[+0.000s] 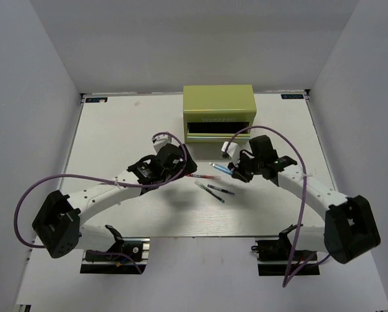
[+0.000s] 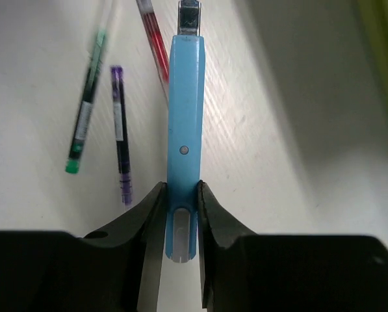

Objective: Sort the stationery into containers
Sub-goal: Pick up the stationery from the center of the board.

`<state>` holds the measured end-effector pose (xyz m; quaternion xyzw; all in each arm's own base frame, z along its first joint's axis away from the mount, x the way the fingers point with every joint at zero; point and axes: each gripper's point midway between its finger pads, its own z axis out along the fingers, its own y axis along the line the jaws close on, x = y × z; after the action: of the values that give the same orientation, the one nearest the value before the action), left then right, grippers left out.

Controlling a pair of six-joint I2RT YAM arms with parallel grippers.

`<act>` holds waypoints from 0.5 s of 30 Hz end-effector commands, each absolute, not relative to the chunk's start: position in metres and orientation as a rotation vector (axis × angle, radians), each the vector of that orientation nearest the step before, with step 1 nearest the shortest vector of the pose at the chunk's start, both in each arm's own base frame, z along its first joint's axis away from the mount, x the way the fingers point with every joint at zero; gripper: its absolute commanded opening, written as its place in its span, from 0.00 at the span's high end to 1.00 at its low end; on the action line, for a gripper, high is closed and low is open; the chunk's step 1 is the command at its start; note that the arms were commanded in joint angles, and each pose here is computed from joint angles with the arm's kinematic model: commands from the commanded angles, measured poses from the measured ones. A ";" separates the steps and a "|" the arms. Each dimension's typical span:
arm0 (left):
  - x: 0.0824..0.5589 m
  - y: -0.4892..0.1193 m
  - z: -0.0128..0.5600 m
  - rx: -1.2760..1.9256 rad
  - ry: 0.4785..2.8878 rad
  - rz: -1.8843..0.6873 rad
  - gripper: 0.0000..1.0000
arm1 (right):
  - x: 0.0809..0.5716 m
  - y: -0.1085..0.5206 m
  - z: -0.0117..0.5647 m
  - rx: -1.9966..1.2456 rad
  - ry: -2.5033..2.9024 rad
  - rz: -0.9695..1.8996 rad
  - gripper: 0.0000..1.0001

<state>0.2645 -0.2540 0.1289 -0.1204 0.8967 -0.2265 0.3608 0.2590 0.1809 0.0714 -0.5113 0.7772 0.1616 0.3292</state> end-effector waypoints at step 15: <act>0.270 -0.280 0.144 -1.046 2.192 -0.981 0.00 | 0.351 0.226 0.241 -1.614 1.297 0.109 0.90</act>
<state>0.2696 -0.2751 0.1312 -0.3229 0.8470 -0.3119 0.2846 0.3207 0.2245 0.2150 -0.6519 0.5801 0.1092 0.4759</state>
